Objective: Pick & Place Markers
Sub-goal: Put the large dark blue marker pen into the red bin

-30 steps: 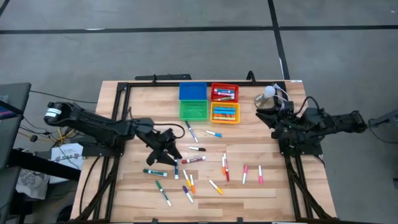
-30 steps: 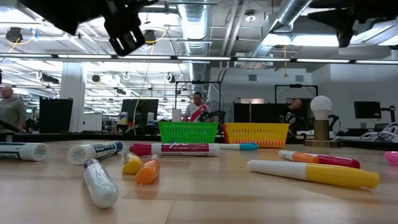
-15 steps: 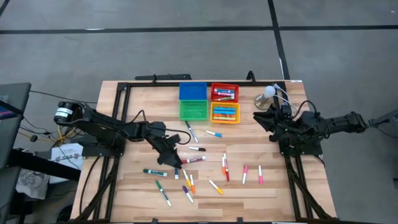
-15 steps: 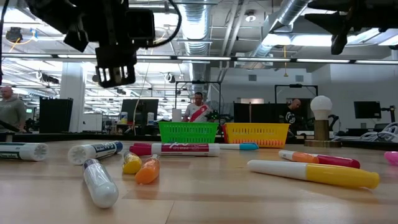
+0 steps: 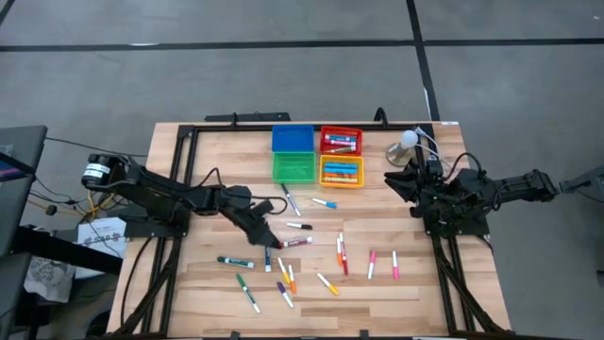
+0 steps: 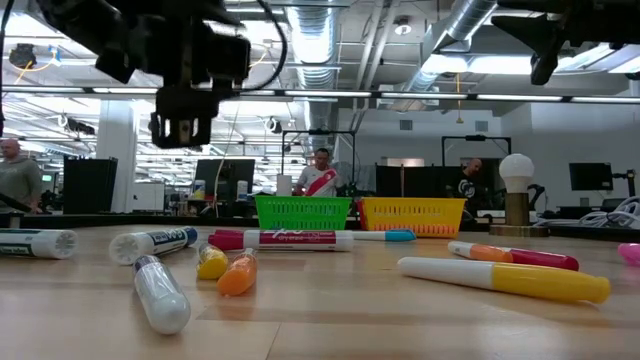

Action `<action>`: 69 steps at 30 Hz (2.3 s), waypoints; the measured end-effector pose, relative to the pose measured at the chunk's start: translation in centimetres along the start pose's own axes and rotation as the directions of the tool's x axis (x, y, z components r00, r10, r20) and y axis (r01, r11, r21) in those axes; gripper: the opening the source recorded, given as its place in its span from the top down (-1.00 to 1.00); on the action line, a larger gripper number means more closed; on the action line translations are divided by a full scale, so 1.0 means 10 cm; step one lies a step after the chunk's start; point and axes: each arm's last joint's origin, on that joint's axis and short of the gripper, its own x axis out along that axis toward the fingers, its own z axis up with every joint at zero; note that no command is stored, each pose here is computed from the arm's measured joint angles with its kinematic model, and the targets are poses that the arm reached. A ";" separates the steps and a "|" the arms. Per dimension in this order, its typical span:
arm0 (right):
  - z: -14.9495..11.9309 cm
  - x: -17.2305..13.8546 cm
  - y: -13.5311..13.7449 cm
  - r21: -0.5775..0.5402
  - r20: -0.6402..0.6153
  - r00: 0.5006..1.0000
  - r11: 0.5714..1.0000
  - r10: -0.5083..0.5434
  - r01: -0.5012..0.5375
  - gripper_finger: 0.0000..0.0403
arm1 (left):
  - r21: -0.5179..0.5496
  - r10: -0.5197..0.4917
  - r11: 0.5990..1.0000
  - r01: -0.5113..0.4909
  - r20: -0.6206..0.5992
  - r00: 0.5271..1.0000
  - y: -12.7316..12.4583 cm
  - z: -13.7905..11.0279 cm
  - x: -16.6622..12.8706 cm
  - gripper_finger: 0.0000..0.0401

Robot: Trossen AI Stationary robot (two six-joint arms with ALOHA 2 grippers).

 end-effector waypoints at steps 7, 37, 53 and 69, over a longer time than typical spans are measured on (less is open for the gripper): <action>0.00 0.00 0.00 -0.010 -0.001 1.000 1.000 0.000 -0.001 0.50 | -0.115 0.126 0.987 -0.111 0.135 0.983 0.01 -0.07 0.04 -0.21; -0.19 -0.04 0.09 -0.098 -0.194 0.978 0.991 0.074 -0.094 0.50 | -0.408 0.533 0.829 -0.383 0.367 0.762 -0.57 -0.28 -0.12 -0.21; -0.18 -0.04 0.10 -0.117 -0.180 0.980 0.988 0.081 -0.103 0.50 | -0.587 0.780 0.543 -0.600 0.089 0.619 -0.33 -0.50 0.47 -0.21; -0.18 -0.04 0.10 -0.124 -0.181 0.980 0.986 0.083 -0.107 0.50 | -0.621 0.810 0.478 -0.622 0.039 0.585 -0.18 -0.52 0.58 -0.21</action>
